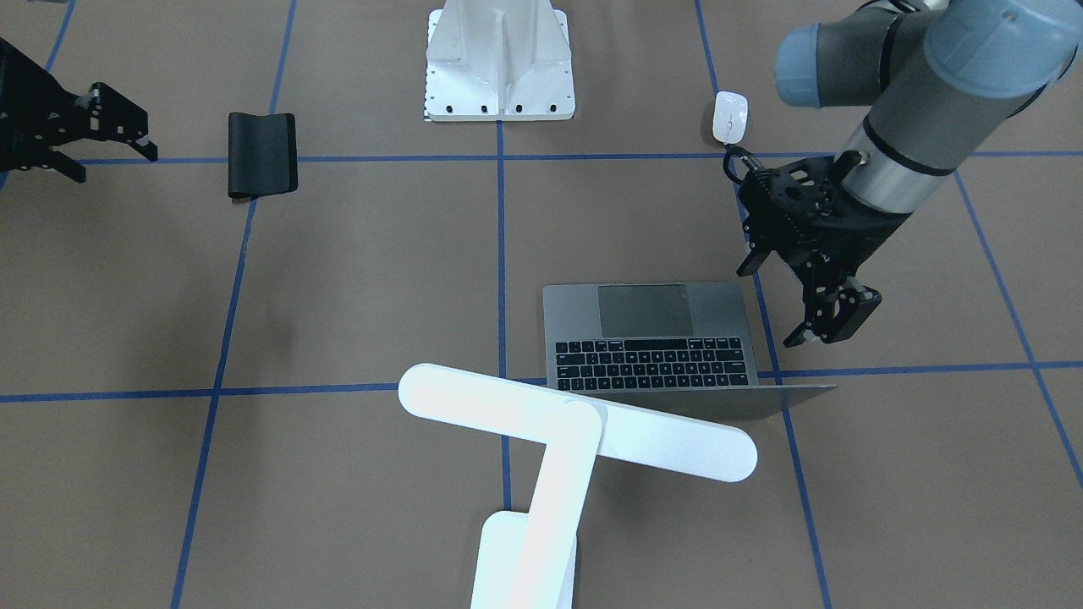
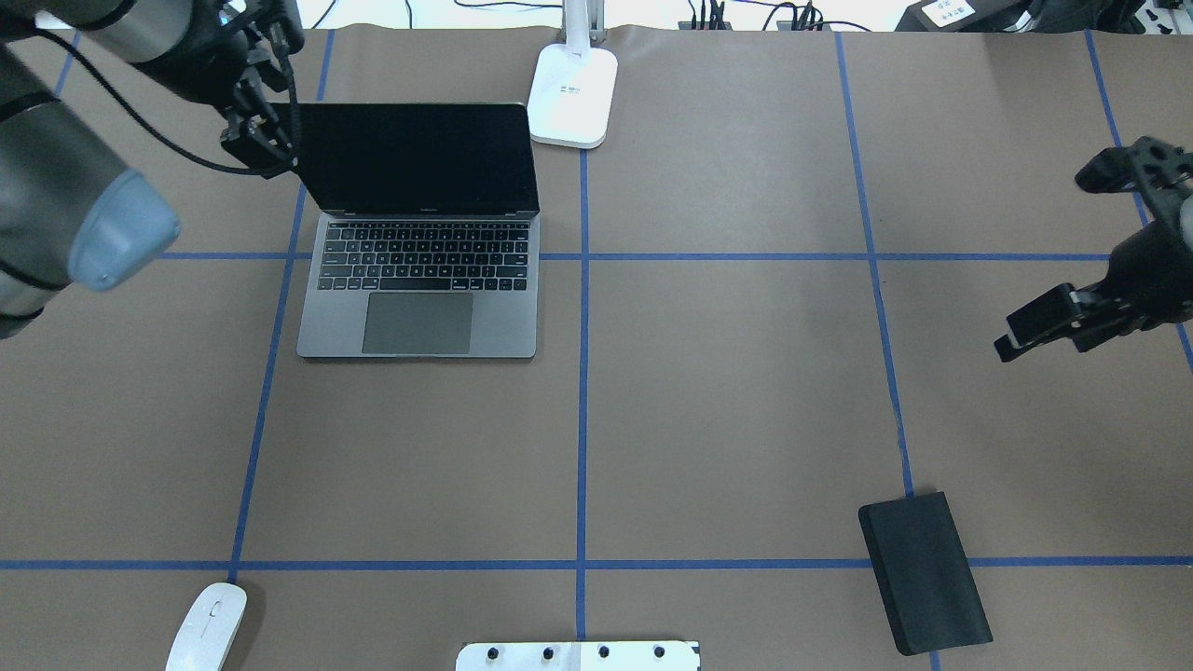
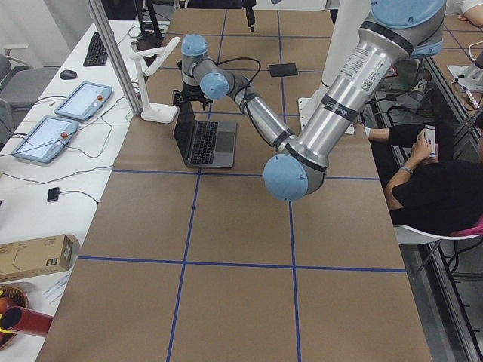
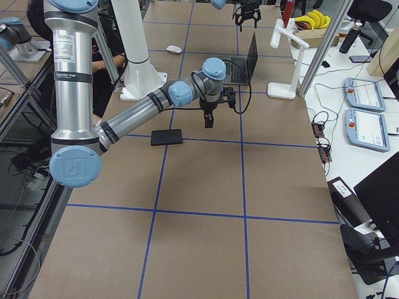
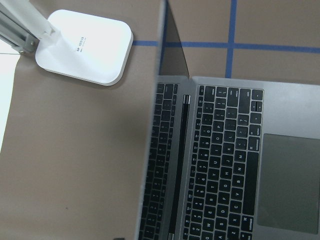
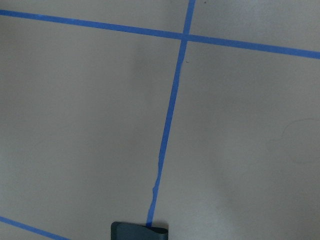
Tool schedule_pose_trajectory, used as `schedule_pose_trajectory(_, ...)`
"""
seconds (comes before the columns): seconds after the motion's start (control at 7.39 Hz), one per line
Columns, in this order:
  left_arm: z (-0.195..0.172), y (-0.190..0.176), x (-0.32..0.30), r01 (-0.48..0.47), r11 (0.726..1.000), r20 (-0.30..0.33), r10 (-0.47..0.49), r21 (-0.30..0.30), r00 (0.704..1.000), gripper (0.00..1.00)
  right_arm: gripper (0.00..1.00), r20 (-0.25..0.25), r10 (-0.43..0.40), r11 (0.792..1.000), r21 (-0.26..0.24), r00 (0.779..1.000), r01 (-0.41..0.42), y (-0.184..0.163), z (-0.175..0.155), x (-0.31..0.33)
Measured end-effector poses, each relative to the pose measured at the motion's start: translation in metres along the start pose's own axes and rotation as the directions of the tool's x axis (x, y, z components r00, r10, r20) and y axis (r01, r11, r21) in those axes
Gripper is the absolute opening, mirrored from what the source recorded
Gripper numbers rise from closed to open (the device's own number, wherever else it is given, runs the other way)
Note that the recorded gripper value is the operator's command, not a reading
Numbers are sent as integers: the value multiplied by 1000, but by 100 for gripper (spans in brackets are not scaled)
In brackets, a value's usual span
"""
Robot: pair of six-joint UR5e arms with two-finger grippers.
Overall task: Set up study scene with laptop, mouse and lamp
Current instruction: 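Grasp the black mouse pad edge with the right gripper while the left arm withdraws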
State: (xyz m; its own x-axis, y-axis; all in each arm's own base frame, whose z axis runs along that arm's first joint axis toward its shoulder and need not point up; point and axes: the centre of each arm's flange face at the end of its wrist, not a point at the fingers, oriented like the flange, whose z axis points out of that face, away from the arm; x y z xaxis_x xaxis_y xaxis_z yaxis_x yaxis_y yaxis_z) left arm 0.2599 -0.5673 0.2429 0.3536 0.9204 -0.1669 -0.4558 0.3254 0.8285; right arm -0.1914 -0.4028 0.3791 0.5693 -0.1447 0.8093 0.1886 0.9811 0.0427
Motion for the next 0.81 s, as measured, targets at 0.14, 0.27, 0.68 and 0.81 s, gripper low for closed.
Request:
schedule_pose_trajectory(0.14,-6,33,14,130,991,-2,-130,-10,991,100,99,-2,29,999,-42,1000,-29,5,21,-16)
schedule_pose_trajectory(0.27,-6,68,25,260,965,-3,-260,-36,966,100,99,-5,49,996,-73,999,-50,9,36,-27)
schedule_pose_trajectory(0.68,-5,150,54,621,776,32,-622,-114,783,100,98,-58,17,989,-149,998,-26,22,87,-45)
schedule_pose_trajectory(0.81,-8,166,68,690,712,43,-691,-129,721,100,98,-76,-6,986,-169,997,-7,28,103,-51)
